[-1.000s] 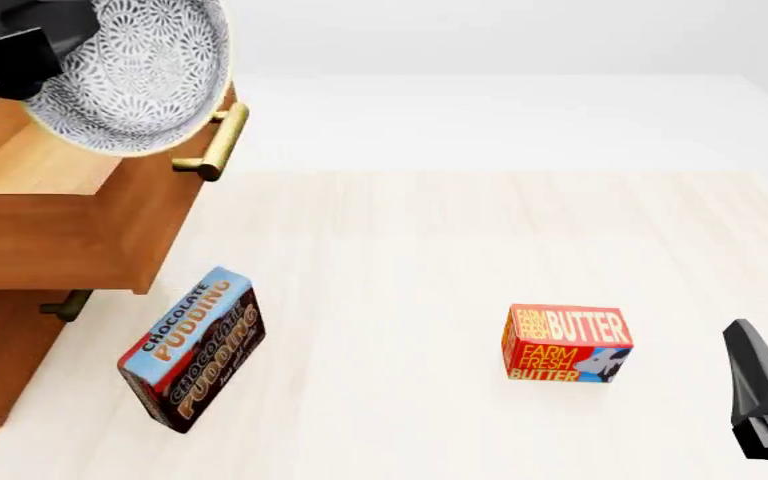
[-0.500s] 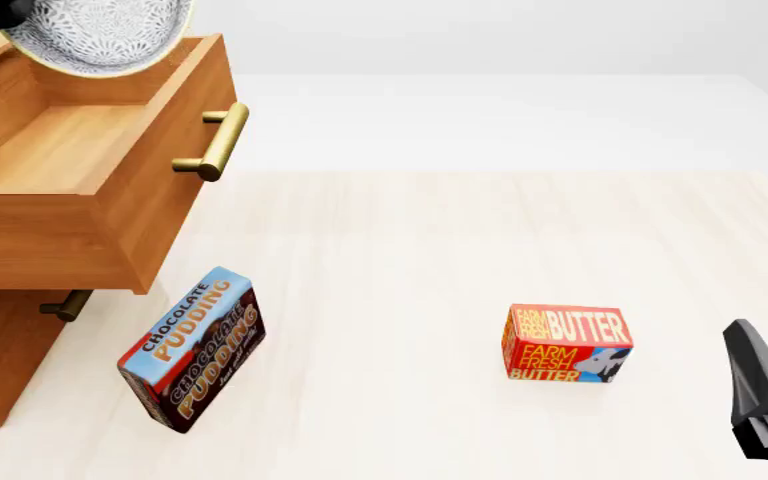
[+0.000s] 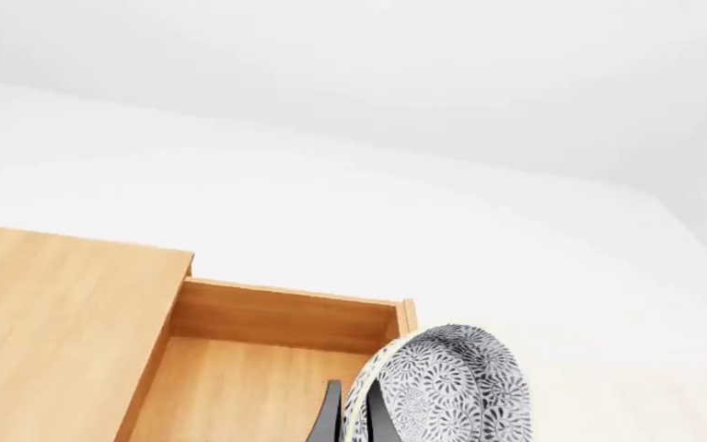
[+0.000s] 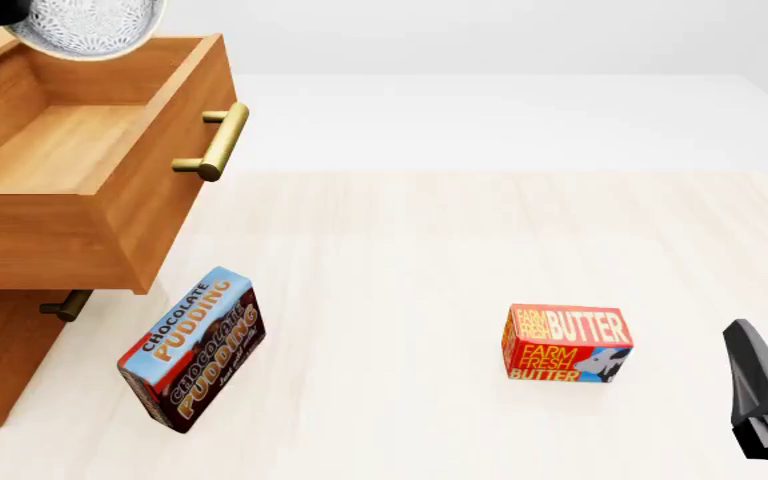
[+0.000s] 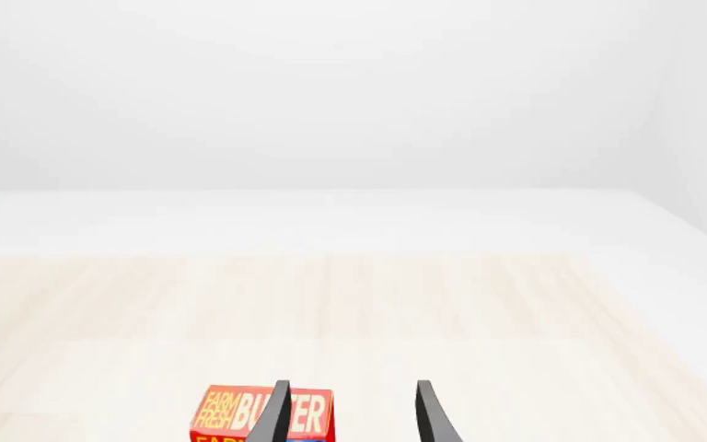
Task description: Put the bowl in the top drawer of the cabinet.
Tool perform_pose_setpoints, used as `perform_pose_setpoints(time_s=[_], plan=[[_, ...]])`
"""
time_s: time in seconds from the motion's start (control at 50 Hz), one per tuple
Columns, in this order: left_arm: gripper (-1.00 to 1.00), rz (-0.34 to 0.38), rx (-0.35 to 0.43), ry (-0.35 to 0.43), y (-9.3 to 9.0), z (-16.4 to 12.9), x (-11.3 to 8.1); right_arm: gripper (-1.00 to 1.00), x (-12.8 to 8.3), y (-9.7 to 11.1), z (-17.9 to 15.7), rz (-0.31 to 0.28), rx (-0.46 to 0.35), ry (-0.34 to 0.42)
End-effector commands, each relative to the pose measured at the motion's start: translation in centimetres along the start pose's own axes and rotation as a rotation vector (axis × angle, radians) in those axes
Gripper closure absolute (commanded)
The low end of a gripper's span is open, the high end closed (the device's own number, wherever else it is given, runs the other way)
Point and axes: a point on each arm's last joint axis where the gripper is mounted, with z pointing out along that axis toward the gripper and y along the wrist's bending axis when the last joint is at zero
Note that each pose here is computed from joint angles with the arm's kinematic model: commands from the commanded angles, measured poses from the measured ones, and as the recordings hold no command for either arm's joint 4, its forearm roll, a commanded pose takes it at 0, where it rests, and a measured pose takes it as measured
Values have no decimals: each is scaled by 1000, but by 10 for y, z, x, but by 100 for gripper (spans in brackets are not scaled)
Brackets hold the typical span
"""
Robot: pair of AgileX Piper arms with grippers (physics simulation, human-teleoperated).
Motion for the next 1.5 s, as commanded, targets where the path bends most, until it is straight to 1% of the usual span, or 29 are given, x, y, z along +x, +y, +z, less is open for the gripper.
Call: perform_pose_setpoints(time_s=[0.02,0.14,0.26,0.38,0.4,0.46,0.9,1.22,1.5], plan=[[100,-65,-63,17,17,16,4,-100,0,0,0,0,0,0],[100,-80,-88,21,25,19,6,-100,0,0,0,0,0,0],[100,-100,-113,41,32,26,13,-100,0,0,0,0,0,0],[100,-104,-118,47,34,28,17,-100,0,0,0,0,0,0],[100,-112,-131,60,38,32,21,-100,0,0,0,0,0,0],[100,-111,-141,69,42,35,26,-100,0,0,0,0,0,0],[100,-105,-166,96,52,46,42,-100,0,0,0,0,0,0],[100,-107,-190,130,61,57,58,-100,0,0,0,0,0,0],[100,-112,-211,143,70,62,66,-100,0,0,0,0,0,0]])
